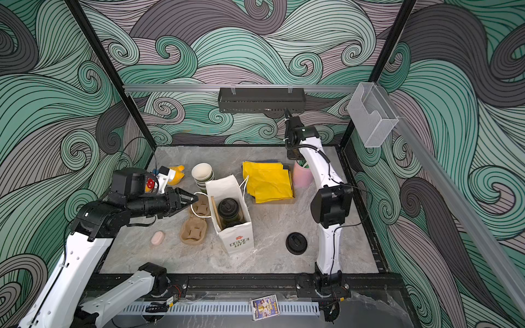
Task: Pack the takeout coffee
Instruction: 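Grasp a green-wrapped straw from the pink cup with the right gripper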
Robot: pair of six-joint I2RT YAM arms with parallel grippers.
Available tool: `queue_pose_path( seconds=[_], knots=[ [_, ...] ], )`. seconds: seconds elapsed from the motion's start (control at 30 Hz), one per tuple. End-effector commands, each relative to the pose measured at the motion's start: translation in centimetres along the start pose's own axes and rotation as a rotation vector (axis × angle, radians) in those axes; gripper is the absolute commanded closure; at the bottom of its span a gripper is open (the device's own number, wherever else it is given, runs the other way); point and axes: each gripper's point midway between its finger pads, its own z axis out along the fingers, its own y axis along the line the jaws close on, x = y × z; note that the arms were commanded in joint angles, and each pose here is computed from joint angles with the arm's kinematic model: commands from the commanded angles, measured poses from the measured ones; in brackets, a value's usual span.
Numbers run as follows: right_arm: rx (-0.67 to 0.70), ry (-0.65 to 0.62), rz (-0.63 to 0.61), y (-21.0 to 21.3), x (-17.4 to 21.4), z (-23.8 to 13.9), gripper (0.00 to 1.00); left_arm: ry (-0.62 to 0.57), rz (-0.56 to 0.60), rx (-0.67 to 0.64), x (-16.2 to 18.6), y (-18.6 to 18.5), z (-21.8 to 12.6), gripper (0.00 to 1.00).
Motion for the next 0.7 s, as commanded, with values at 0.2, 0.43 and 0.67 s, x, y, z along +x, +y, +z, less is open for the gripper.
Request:
queue_pose_path(
  seconds=[0.2, 0.43, 0.67],
  knots=[
    [-0.013, -0.122, 0.024, -3.1, -1.5, -7.9, 1.00, -0.022, 0.032, 0.005, -0.6, -0.3, -0.1, 0.56],
    [-0.047, -0.174, 0.024, -4.5, -1.7, -12.7, 1.00, -0.019, 0.039, 0.006, -0.8, -0.3, 0.1, 0.57],
    [-0.125, -0.249, 0.044, -6.0, -0.9, -18.8, 1.00, -0.016, 0.043, 0.007, -0.8, -0.4, 0.2, 0.57]
  ],
)
